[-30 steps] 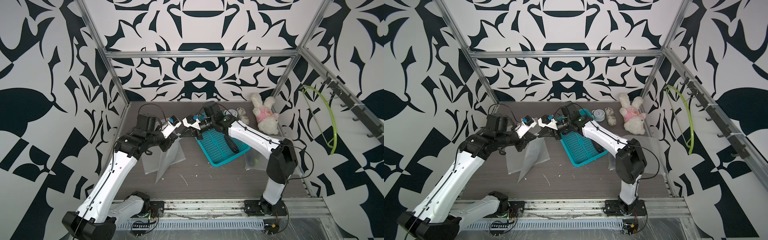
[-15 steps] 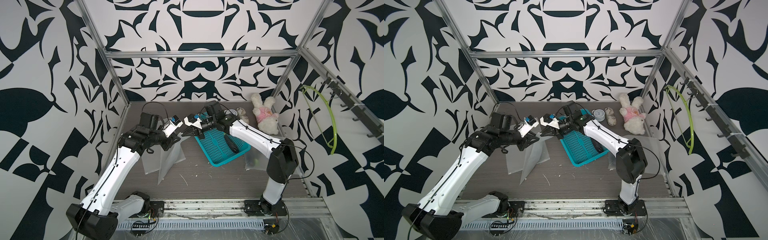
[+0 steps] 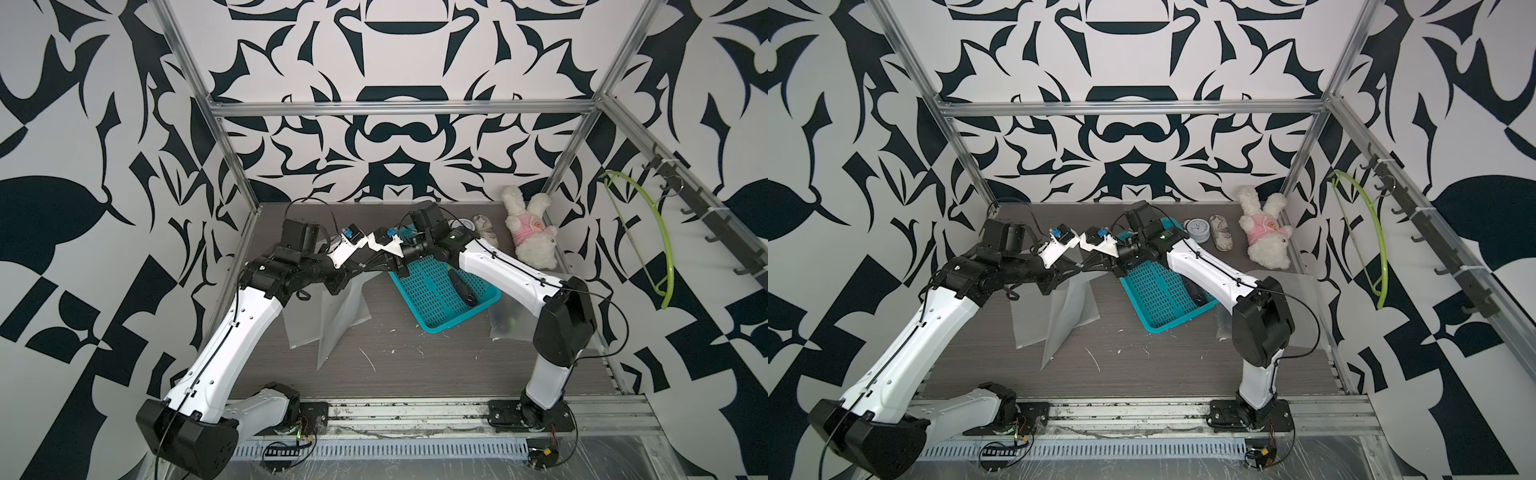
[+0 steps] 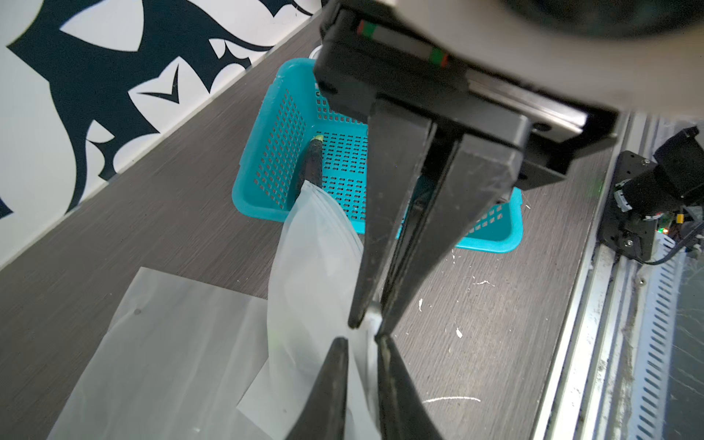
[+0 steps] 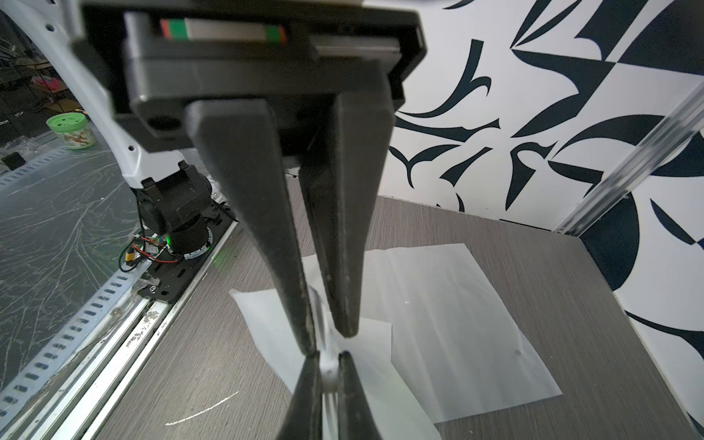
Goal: Place the eggplant in a zip-top bag and seal the zipper
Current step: Zip the zipper on the zipper food storage bag.
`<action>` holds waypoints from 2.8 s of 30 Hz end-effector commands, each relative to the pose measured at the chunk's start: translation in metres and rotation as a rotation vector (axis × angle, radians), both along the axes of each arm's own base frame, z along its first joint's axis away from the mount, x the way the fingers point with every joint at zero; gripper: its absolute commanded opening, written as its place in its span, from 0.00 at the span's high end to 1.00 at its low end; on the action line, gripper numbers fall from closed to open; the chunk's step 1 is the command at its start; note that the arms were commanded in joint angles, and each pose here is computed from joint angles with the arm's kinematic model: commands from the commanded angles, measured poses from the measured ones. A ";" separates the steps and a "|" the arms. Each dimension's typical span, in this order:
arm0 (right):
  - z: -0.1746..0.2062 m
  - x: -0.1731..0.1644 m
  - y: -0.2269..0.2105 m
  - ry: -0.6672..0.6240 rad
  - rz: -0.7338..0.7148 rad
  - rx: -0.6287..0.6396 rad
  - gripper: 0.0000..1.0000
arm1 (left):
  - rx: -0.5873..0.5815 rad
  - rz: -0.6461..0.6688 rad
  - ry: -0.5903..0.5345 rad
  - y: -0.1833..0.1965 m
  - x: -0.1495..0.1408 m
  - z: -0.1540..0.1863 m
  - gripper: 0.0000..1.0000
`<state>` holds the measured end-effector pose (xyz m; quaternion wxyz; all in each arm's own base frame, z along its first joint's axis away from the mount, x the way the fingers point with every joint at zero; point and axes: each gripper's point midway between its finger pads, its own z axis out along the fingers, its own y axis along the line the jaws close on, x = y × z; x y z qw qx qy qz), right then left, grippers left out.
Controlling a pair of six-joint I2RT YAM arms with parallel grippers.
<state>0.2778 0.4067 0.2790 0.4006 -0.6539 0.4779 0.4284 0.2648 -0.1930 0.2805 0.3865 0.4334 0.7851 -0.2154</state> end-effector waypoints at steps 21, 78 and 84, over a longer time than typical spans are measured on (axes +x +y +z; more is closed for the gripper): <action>0.001 0.024 0.005 -0.045 -0.106 -0.042 0.93 | -0.030 -0.019 -0.087 0.005 -0.017 0.024 1.00; -0.047 0.085 -0.082 0.078 -0.409 -0.146 0.93 | 0.150 0.432 -0.426 0.102 0.033 0.074 1.00; -0.052 0.085 -0.086 0.086 -0.418 -0.160 0.93 | 0.158 0.443 -0.425 0.105 0.034 0.073 1.00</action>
